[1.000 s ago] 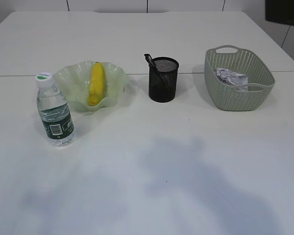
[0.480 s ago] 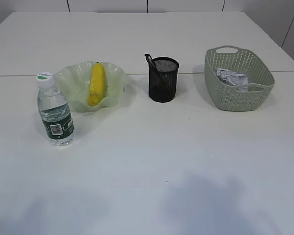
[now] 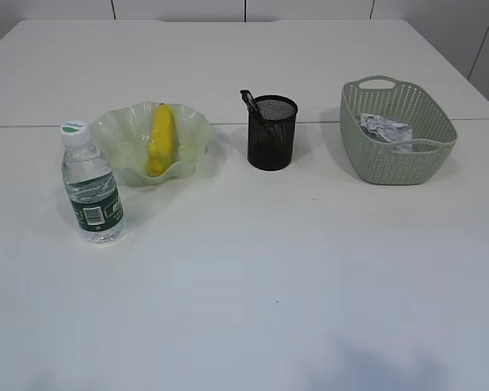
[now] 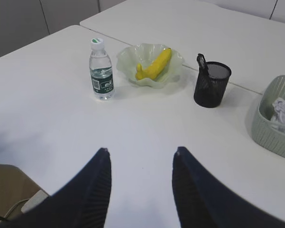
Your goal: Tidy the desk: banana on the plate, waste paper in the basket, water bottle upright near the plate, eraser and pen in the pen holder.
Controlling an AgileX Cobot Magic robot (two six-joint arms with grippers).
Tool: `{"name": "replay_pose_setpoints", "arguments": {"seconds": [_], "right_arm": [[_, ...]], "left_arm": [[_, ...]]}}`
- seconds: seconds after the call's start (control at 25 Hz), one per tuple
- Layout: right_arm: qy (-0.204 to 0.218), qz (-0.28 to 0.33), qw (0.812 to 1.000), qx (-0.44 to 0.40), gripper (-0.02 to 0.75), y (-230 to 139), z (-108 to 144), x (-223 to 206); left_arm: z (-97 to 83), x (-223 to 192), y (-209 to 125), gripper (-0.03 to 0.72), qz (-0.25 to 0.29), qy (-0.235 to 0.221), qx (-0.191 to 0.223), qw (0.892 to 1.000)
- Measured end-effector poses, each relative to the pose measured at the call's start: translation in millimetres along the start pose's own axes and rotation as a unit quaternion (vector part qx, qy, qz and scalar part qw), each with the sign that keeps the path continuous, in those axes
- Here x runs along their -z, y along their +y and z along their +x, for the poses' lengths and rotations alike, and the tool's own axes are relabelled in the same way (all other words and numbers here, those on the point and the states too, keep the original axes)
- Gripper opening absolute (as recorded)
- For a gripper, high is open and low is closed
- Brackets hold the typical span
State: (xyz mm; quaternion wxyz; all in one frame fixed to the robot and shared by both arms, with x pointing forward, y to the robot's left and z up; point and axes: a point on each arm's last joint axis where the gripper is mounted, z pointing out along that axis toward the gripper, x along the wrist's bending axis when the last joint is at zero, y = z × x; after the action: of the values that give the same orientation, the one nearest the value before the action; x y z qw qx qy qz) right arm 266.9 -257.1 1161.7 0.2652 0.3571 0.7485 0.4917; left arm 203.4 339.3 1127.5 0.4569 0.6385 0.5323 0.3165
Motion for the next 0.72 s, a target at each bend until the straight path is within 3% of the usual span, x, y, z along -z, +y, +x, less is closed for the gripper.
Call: {"name": "replay_pose_setpoints", "arguments": {"seconds": [0.52,0.72], "right_arm": [[-0.072,0.019,0.997,-0.011,0.321,-49,15,43],[-0.086,0.037,0.995,-0.024,0.321,-63,20,55]], "left_arm": [[2.3,13,-10,0.298,-0.027,-0.015,0.006,1.000],[-0.3,6,-15,0.298,-0.010,-0.023,-0.026,0.999]]}}
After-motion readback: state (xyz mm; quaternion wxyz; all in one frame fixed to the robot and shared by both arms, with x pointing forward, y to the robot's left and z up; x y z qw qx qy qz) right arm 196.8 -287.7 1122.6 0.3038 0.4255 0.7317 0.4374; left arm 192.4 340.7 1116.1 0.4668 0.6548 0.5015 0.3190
